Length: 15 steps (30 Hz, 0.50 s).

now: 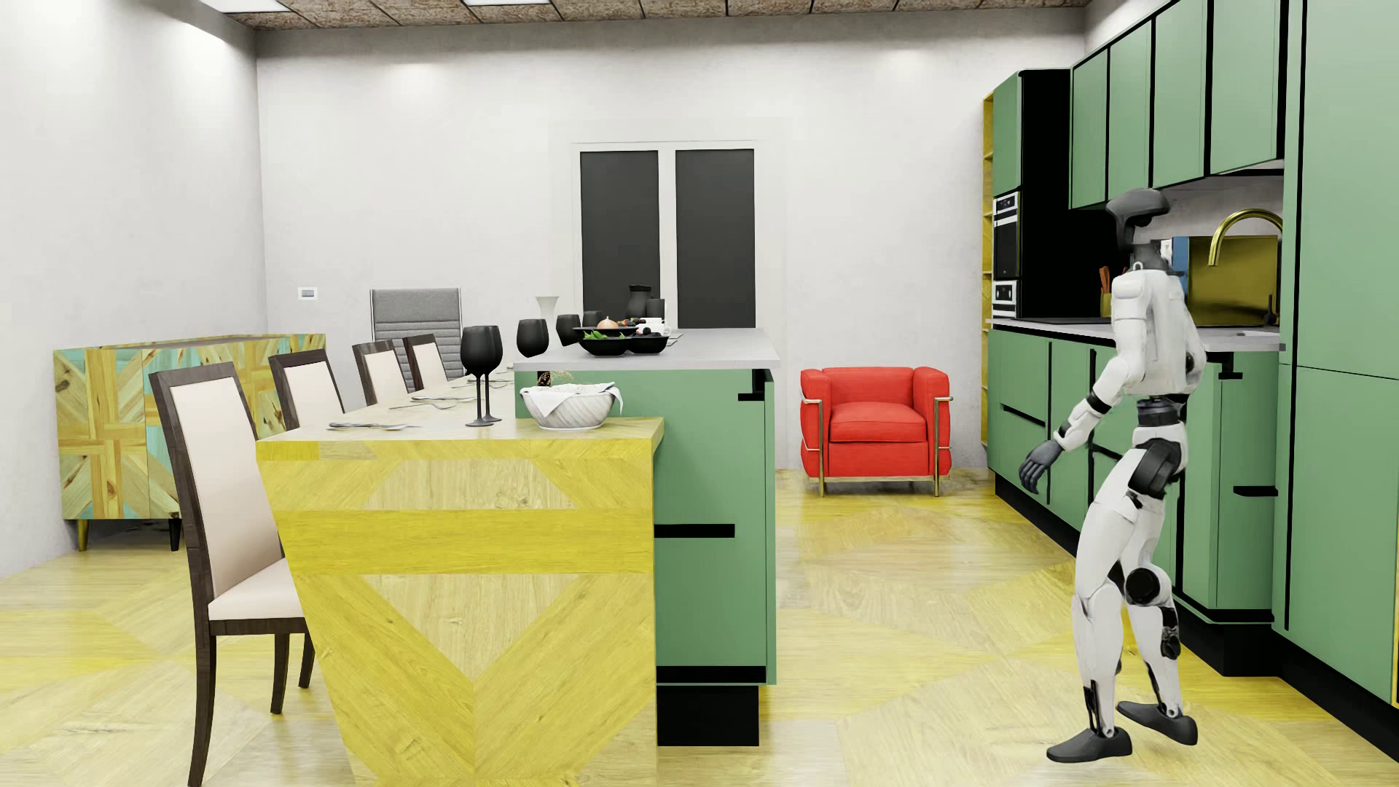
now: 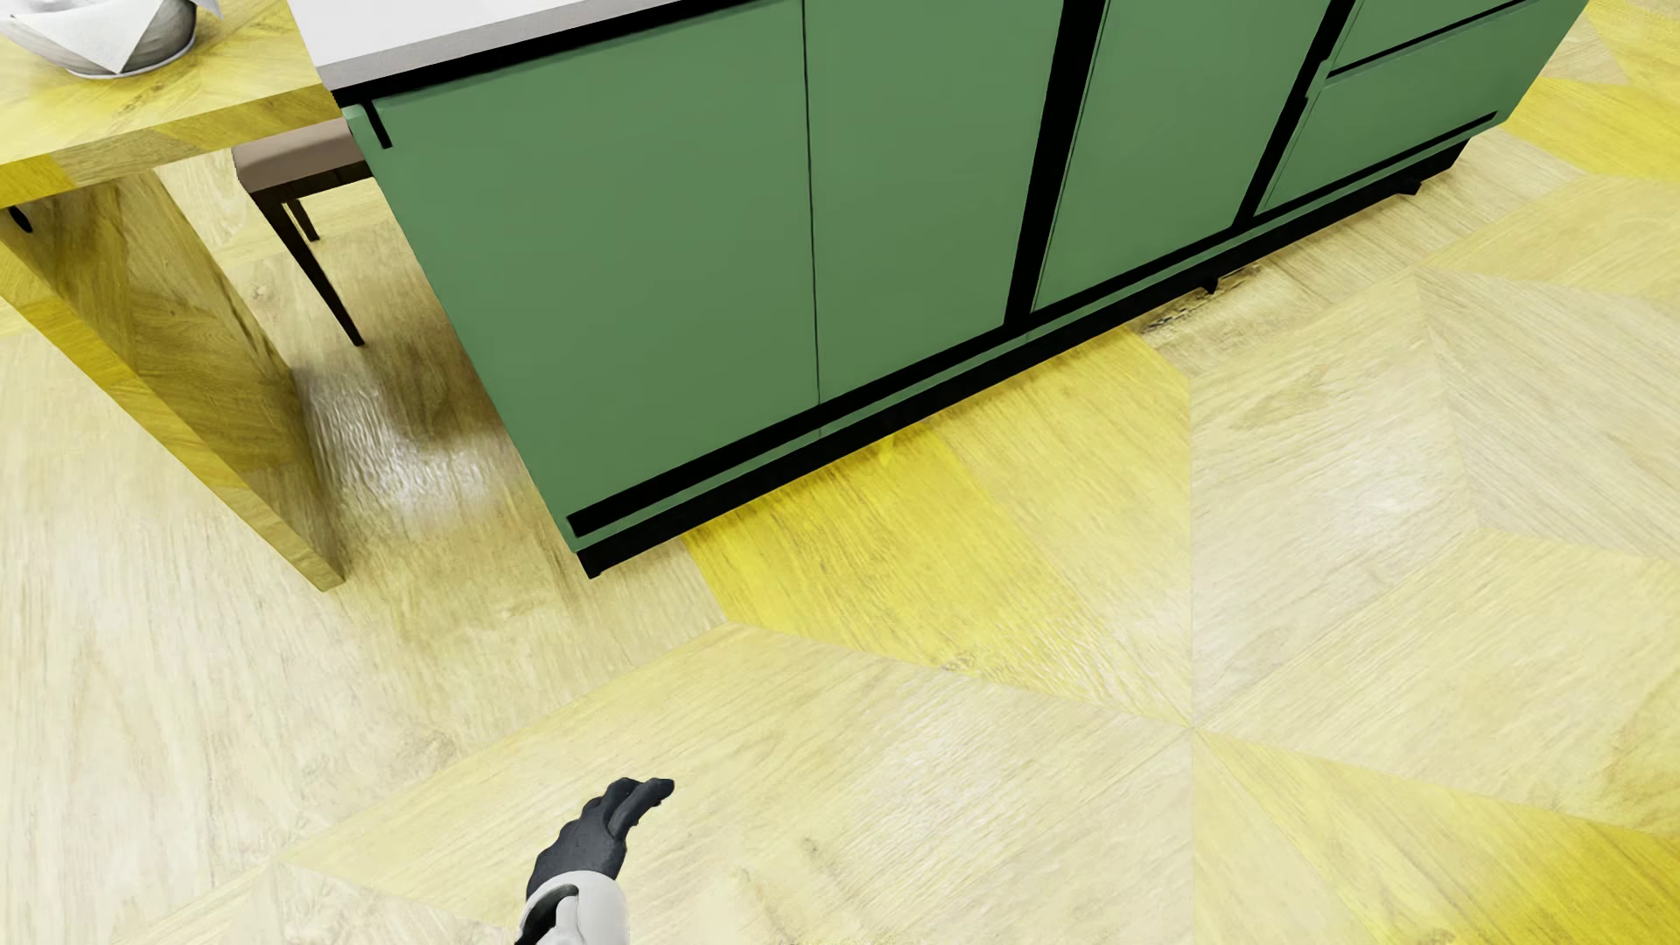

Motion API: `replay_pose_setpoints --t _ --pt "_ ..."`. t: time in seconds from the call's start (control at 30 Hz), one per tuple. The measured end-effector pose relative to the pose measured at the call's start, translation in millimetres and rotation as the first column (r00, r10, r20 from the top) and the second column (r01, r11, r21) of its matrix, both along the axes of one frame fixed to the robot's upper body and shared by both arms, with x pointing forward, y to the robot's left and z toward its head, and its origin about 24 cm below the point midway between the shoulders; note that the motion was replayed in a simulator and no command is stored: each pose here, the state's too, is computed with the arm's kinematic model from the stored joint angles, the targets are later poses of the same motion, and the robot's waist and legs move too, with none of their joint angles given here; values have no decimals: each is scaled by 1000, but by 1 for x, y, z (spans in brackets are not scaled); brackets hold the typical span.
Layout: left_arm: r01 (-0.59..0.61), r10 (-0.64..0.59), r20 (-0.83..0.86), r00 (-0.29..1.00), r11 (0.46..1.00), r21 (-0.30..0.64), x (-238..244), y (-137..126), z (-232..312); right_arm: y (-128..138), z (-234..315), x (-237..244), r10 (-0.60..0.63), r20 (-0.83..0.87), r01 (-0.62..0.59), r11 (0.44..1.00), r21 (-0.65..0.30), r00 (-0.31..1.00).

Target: Move towards armchair

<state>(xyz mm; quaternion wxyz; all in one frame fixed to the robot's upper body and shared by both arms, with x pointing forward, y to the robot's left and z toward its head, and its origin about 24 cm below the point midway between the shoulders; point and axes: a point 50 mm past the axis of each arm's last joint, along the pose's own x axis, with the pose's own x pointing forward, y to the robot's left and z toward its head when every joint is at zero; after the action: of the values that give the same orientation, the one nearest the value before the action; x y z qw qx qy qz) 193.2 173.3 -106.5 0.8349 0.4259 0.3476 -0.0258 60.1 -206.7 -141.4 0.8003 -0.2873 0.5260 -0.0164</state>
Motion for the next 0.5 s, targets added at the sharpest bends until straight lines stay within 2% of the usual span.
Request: replay_pose_setpoints --t 0.07,0.17,0.23,0.33,0.4,0.5 --pt "100 -103 -31 994 993 -65 16 -11 9 0 -2 -15 -28 -23 28 1000 -3 999" --pt "220 -221 -28 975 975 -41 26 -19 16 -6 0 -25 -129 40 130 991 -33 991" --pt "212 -213 -71 974 977 -24 14 -14 8 -13 5 -13 -116 110 123 991 -58 987" --pt "99 -102 -193 976 995 -30 -30 7 -15 -22 21 40 63 250 -35 993 -113 966" --pt "15 -20 -337 941 1000 -17 -78 24 -32 -18 39 87 217 365 -165 972 -167 906" --pt "-15 29 -603 797 999 29 -151 40 -48 9 66 137 417 471 -348 909 -230 778"
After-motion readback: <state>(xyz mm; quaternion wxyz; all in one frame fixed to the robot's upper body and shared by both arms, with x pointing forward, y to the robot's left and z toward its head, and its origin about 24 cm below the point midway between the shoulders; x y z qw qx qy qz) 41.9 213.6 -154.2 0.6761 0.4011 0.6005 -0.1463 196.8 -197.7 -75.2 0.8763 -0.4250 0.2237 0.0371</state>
